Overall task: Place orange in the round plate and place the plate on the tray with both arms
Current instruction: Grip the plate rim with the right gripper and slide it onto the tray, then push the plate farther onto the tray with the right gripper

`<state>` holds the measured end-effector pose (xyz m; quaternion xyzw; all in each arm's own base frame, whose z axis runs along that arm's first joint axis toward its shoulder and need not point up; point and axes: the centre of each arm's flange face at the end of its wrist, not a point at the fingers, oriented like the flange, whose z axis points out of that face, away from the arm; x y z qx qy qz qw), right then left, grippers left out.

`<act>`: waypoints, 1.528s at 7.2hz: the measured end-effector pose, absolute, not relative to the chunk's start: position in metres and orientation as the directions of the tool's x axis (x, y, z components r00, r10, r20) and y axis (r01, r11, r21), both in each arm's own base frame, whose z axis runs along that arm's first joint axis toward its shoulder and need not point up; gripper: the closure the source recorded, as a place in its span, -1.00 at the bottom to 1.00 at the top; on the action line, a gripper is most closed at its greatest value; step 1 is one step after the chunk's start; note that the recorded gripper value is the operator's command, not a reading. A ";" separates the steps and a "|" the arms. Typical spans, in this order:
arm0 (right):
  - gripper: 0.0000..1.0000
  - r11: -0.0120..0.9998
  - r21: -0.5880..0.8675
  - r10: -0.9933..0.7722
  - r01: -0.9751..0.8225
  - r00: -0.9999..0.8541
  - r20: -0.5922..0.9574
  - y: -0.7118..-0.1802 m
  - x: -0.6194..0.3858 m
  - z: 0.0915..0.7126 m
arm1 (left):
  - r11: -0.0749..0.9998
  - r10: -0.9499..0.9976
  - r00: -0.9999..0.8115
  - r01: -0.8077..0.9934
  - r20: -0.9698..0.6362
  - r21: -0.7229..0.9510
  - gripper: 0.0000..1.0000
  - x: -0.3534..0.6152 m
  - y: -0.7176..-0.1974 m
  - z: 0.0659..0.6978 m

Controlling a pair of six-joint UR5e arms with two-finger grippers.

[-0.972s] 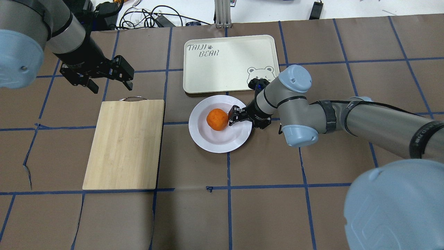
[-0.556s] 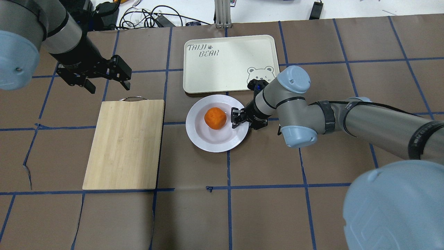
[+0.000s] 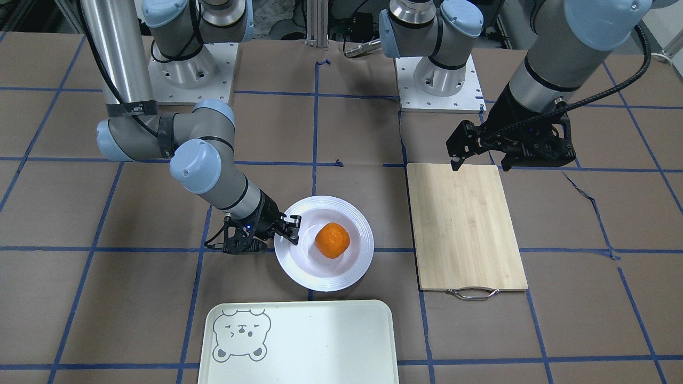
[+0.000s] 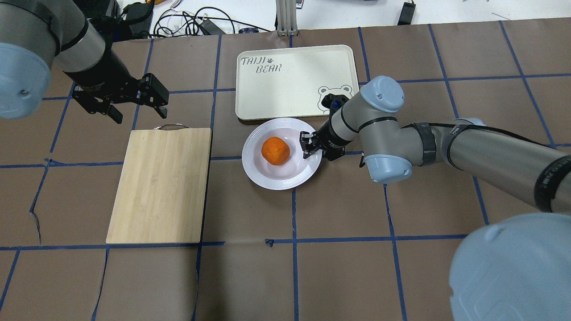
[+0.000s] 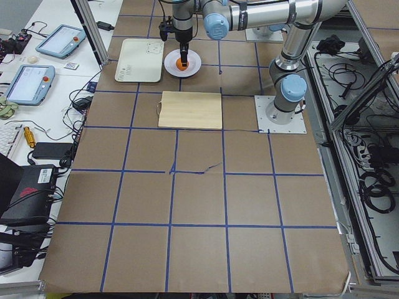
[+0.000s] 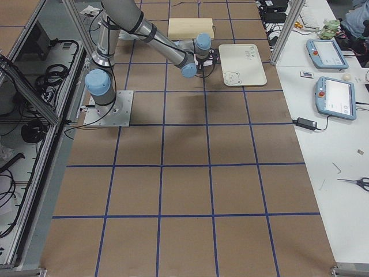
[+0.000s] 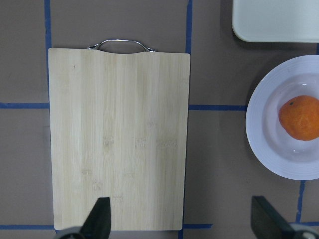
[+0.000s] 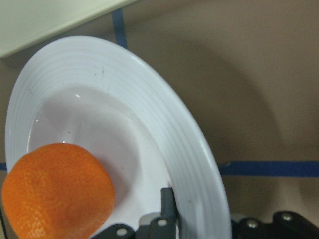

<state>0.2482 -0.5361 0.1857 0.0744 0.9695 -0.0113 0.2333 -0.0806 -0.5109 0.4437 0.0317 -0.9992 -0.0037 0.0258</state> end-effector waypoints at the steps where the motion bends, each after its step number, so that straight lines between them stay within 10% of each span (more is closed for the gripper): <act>1: 1.00 0.986 0.007 0.151 0.167 -0.868 -0.473 -0.546 0.246 0.199 | 0.997 -0.080 -0.996 -0.079 0.051 0.014 -1.00 -0.081 -0.510 0.442; 9: 1.00 0.954 -0.118 0.181 0.274 -0.847 -0.500 -0.728 0.210 0.211 | 0.996 -0.087 -0.995 -0.086 0.051 0.018 -1.00 -0.081 -0.511 0.439; 10: 0.82 0.953 -0.110 0.193 0.282 -0.847 -0.496 -0.734 0.204 0.201 | 0.996 -0.086 -0.995 -0.085 0.050 0.019 -1.00 -0.081 -0.511 0.439; 11: 0.22 0.951 -0.102 0.206 0.291 -0.845 -0.493 -0.736 0.201 0.194 | 0.996 -0.086 -0.995 -0.085 0.051 0.020 -1.00 -0.081 -0.511 0.439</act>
